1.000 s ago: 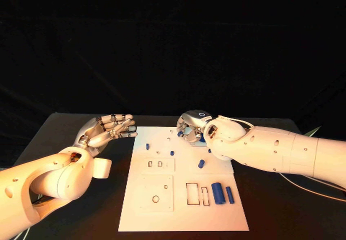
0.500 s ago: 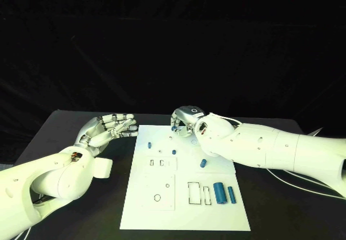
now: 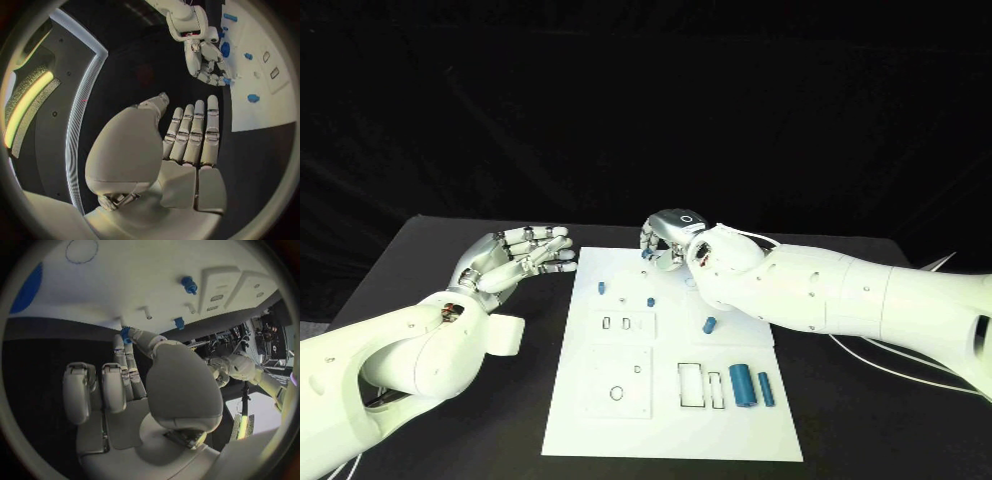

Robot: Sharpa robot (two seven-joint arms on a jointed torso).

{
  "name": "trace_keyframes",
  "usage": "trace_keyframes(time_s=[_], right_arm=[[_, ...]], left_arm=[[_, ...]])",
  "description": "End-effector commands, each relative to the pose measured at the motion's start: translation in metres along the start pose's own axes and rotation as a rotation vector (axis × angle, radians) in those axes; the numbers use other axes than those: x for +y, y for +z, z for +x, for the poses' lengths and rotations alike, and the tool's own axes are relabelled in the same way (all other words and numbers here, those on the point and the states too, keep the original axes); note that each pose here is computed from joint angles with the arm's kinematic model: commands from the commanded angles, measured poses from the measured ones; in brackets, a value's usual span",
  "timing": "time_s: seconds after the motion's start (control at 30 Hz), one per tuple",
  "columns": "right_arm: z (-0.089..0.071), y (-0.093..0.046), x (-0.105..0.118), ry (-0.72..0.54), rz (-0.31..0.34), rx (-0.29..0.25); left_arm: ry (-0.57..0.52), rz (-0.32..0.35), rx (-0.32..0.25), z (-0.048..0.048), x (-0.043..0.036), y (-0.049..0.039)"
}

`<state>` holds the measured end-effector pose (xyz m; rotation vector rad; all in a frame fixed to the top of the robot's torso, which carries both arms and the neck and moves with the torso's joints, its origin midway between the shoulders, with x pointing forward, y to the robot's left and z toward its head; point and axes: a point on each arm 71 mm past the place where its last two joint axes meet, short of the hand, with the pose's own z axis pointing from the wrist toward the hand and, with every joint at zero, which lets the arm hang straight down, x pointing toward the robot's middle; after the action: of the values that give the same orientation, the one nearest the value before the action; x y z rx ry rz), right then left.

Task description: Assemble the parts on the task board

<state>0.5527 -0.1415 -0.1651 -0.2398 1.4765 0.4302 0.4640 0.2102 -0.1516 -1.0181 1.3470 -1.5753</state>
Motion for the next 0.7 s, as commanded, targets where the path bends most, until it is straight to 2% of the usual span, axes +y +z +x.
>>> trace_keyframes(time_s=[0.03,0.33,0.7], right_arm=[[0.0013,-0.0002,-0.0023,-0.027,0.009,0.016],[0.0004,-0.003,-0.007,-0.047,0.024,0.012],[0.0015,-0.0054,-0.0018,-0.052,0.0,0.022]], left_arm=[[-0.008,0.008,0.02,0.0022,-0.0016,0.0005],[-0.006,0.007,0.017,0.0005,-0.0015,0.0004],[-0.005,0.006,0.014,-0.0012,-0.0012,0.0006]])
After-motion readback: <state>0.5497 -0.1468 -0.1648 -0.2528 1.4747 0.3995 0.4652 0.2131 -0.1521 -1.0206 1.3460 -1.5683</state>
